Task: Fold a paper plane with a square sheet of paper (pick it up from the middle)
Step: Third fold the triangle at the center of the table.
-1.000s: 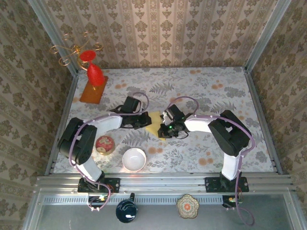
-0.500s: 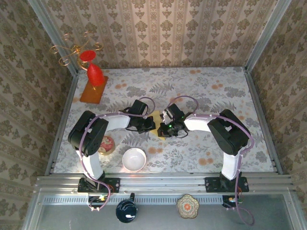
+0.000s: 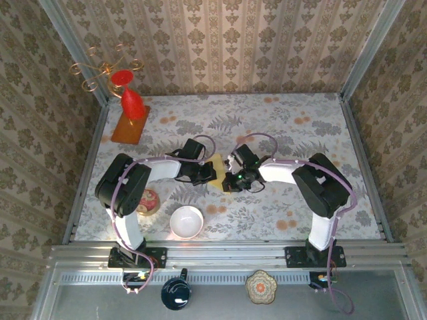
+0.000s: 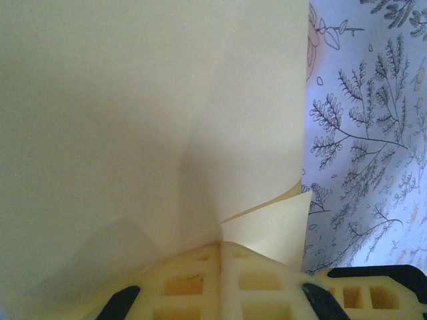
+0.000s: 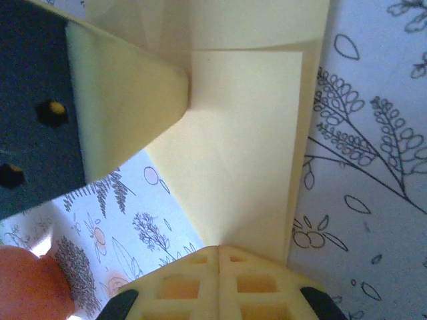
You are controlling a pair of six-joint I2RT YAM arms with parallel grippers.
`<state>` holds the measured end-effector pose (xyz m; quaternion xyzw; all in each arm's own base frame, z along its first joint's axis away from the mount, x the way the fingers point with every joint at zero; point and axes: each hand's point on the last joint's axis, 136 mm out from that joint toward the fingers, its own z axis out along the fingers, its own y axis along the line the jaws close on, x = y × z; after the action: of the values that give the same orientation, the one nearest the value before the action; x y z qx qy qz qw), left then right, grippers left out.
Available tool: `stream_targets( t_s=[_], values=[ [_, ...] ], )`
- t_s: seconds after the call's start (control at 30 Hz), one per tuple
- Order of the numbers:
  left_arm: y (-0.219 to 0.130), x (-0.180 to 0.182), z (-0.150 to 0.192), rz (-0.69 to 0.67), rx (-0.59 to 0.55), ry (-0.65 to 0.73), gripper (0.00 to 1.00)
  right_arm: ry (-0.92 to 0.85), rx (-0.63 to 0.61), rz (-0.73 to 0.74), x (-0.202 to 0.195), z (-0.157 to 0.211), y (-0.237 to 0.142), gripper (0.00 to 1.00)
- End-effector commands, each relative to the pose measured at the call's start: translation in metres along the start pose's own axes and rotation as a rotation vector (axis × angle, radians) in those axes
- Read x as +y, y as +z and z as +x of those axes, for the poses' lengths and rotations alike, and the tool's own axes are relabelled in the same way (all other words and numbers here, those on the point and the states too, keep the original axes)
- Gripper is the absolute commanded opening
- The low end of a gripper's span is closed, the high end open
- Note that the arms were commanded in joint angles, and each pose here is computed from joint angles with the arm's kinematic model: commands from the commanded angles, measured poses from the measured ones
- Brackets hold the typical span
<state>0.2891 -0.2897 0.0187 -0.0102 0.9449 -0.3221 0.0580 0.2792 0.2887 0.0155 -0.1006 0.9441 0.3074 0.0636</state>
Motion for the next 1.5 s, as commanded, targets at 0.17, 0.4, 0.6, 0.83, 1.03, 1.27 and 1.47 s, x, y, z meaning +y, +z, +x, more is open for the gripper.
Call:
stream_targets(
  t_s=[0.17, 0.4, 0.6, 0.83, 1.03, 1.27, 1.47],
  values=[
    [0.016, 0.067, 0.022, -0.199, 0.058, -0.091, 0.03, 0.043, 0.126, 0.1, -0.03, 0.043, 0.0, 0.07],
    [0.018, 0.072, 0.023, -0.201, 0.067, -0.098, 0.03, 0.074, 0.149, 0.127, -0.047, 0.068, -0.002, 0.07],
    [0.02, 0.063, 0.02, -0.161, 0.063, -0.086, 0.03, 0.109, 0.096, 0.113, -0.053, 0.076, -0.008, 0.07],
    [0.009, 0.027, 0.005, -0.082, 0.038, -0.033, 0.06, 0.062, -0.165, 0.007, -0.007, 0.022, -0.051, 0.14],
    [-0.018, -0.028, -0.02, 0.053, -0.036, 0.012, 0.13, 0.069, -0.315, 0.002, 0.01, -0.006, -0.076, 0.28],
    [-0.055, -0.033, -0.033, 0.067, -0.166, -0.013, 0.33, 0.117, -0.345, -0.04, 0.024, -0.023, -0.072, 0.28],
    [-0.078, -0.002, -0.027, 0.061, -0.245, -0.116, 0.51, 0.136, -0.342, -0.025, 0.033, -0.028, -0.06, 0.32]
  ],
)
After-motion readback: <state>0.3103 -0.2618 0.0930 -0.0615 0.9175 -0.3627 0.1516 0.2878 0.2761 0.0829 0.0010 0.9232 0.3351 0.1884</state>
